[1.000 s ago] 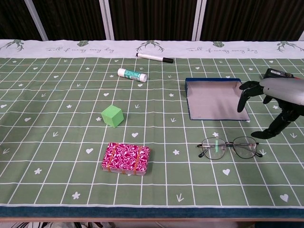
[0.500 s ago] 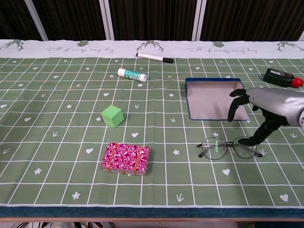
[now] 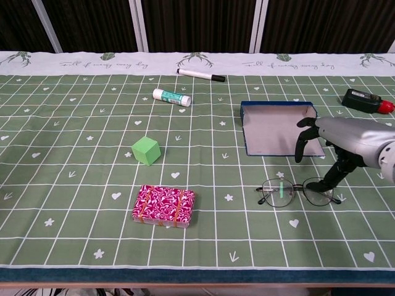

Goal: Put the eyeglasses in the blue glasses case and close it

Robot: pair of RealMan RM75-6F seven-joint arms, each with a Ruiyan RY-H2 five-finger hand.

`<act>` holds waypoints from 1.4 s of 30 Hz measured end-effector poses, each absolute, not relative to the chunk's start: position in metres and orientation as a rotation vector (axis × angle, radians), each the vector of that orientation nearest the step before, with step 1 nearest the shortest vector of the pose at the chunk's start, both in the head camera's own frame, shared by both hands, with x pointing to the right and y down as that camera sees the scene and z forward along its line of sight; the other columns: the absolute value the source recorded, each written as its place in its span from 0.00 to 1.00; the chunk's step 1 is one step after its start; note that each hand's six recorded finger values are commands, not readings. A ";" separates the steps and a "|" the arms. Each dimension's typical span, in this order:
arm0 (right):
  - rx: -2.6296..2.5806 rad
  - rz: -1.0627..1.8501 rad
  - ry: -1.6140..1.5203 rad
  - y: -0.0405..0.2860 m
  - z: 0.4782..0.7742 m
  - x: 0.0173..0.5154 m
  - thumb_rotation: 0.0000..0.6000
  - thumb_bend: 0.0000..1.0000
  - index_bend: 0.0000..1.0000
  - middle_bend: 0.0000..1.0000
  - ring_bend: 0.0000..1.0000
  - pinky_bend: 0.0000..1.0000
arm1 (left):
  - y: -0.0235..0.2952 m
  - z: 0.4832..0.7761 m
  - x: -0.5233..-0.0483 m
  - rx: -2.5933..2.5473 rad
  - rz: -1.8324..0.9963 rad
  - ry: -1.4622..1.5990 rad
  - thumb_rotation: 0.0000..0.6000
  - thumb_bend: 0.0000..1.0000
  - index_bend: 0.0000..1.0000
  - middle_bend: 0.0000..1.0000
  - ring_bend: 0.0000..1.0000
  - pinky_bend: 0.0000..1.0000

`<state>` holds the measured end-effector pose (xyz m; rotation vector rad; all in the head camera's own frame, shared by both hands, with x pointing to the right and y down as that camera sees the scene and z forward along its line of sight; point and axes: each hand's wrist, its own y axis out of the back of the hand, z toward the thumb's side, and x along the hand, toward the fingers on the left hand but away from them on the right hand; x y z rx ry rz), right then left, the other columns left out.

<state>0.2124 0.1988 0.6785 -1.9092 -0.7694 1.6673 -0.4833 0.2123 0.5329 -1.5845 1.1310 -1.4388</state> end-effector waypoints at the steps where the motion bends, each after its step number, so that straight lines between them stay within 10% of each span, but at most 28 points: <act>1: -1.913 1.667 -0.770 0.200 0.679 0.211 1.00 0.30 0.44 0.03 0.07 0.20 | 0.212 0.533 -0.483 -1.585 -1.439 1.131 1.00 0.32 0.15 0.00 0.00 0.00; 42: -1.908 1.690 -0.751 0.204 0.694 0.202 1.00 0.39 0.52 0.03 0.07 0.20 | 0.212 0.533 -0.486 -1.580 -1.447 1.132 1.00 0.32 0.15 0.00 0.00 0.00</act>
